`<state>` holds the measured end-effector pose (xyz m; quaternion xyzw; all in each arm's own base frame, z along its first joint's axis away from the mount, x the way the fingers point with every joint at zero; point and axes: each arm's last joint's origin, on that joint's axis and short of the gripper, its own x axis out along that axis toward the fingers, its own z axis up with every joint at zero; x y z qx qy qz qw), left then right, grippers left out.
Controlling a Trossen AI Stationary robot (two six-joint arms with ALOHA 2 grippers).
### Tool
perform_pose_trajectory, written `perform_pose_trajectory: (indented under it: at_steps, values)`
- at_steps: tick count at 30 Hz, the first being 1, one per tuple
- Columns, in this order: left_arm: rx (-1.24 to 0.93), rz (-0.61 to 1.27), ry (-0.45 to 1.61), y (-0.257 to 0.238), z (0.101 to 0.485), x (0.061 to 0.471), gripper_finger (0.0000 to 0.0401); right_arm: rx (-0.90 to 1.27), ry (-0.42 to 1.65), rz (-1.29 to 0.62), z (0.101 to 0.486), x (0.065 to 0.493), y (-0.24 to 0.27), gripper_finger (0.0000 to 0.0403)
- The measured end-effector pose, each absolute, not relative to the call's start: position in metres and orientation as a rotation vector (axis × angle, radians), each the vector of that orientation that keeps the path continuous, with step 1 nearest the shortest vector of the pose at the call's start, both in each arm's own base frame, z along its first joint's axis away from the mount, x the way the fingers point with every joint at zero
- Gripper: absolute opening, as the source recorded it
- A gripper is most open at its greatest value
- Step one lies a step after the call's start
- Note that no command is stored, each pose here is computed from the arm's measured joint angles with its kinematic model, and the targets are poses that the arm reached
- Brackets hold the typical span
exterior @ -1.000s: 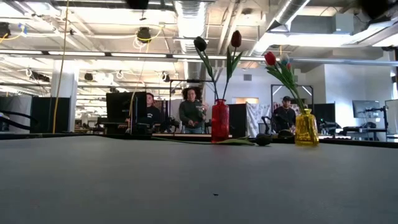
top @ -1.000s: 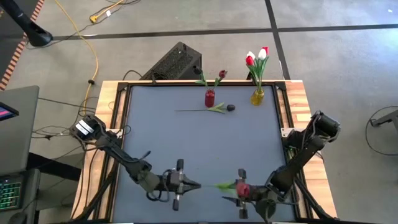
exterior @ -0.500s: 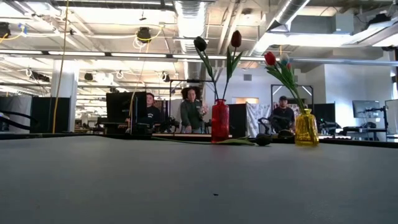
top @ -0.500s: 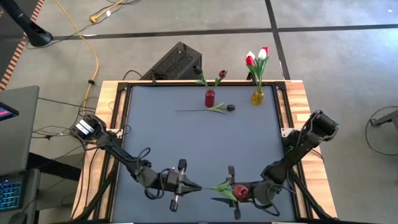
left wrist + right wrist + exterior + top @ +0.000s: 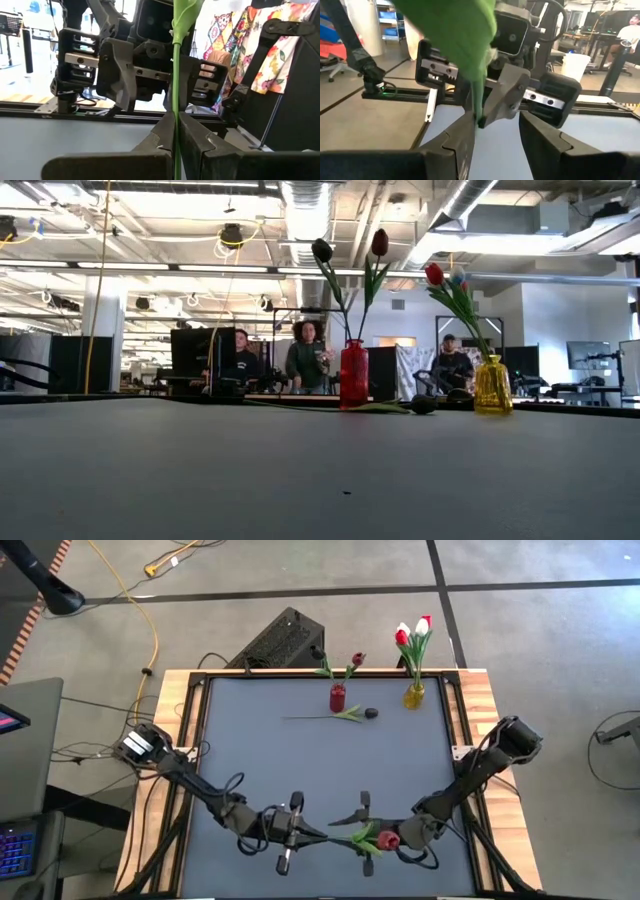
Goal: Sort flowers into vase by color
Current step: Put the dark red tulip into the red vase
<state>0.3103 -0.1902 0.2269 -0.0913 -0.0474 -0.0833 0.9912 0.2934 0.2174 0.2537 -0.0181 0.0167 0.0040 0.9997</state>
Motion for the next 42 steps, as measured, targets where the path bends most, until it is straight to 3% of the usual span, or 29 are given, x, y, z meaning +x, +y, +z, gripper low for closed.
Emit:
perform_pose_trajectory:
  at_steps: [10, 20, 23, 27, 36, 42]
  values:
    - [-0.183, -0.134, -0.097, -0.182, 0.227, 0.315, 0.0000, -0.061, 0.020, 0.006, 0.255, 0.294, 0.216, 0.0166]
    - [-0.174, -0.133, -0.130, -0.181, 0.230, 0.315, 0.0000, -0.071, -0.010, 0.004, 0.259, 0.294, 0.216, 0.0036]
    - [-0.135, -0.130, -0.155, -0.180, 0.232, 0.315, 0.0004, -0.101, -0.016, 0.004, 0.263, 0.293, 0.215, 0.0023]
    - [-0.058, -0.105, -0.174, -0.180, 0.234, 0.315, 0.0035, -0.099, -0.023, 0.003, 0.273, 0.288, 0.211, 0.0034]
    - [0.069, 0.204, -0.148, -0.162, 0.264, 0.301, 0.0156, -0.185, 0.033, -0.010, 0.310, 0.263, 0.184, 0.0026]
    - [0.093, 0.206, -0.013, -0.133, 0.285, 0.289, 0.0199, -0.222, 0.092, -0.082, 0.326, 0.255, 0.152, 0.0035]
